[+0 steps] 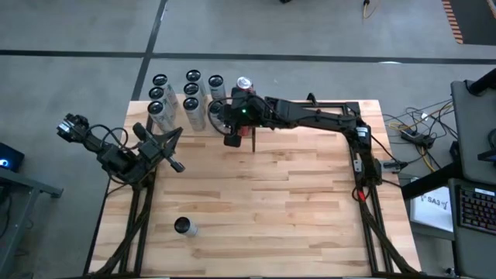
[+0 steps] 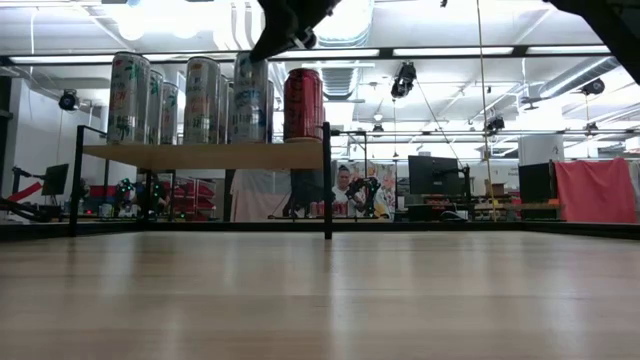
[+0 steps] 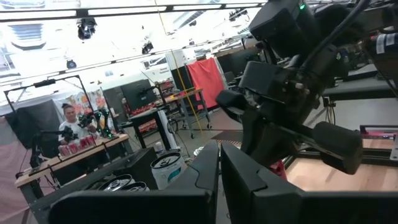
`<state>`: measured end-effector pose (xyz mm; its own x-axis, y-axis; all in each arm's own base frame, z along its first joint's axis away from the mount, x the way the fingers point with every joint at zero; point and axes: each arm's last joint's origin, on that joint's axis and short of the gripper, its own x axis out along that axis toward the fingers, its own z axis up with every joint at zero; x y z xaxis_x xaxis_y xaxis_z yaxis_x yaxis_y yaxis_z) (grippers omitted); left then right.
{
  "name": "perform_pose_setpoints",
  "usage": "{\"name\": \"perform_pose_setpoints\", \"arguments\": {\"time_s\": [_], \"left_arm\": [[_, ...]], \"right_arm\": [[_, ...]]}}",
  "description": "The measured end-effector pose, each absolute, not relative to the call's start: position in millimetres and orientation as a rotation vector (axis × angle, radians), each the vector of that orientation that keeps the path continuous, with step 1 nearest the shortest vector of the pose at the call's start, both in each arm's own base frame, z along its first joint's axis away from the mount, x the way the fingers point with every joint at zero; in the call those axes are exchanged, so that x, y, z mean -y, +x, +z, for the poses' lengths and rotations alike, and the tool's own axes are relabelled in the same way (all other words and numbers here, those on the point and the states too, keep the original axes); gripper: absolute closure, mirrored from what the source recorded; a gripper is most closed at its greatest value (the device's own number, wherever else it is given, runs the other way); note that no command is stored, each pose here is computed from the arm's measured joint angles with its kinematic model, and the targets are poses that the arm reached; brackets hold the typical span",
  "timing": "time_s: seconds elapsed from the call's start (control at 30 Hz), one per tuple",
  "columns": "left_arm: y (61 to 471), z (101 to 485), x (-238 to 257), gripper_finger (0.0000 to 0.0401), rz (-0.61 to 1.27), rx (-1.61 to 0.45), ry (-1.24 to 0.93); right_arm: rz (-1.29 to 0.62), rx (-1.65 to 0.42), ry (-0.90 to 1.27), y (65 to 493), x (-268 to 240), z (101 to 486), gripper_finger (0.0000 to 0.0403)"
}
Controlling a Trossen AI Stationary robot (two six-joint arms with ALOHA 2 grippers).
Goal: Place canned beverage on shelf
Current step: Put the right white blue soda can on the shelf aligned with the other white blue soda can
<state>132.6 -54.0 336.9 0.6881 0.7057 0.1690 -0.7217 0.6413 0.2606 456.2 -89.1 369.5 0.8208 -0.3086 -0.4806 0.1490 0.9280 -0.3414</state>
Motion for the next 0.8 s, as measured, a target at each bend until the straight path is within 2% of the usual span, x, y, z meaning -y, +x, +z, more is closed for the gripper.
{"name": "perform_pose_setpoints", "arguments": {"time_s": [0.4,0.6,0.8], "left_arm": [[133,336,54,0.0400,0.812,0.047,0.331],[133,336,55,0.0400,0.811,0.044,0.336],[134,336,55,0.0400,0.811,0.040,0.341]], "right_arm": [[-0.277,-0.519,-0.297,456,100,372,0.0391],[-0.159,-0.498,-0.256,457,97,372,0.0390],[-0.159,-0.488,-0.263,467,101,360,0.0390]]}}
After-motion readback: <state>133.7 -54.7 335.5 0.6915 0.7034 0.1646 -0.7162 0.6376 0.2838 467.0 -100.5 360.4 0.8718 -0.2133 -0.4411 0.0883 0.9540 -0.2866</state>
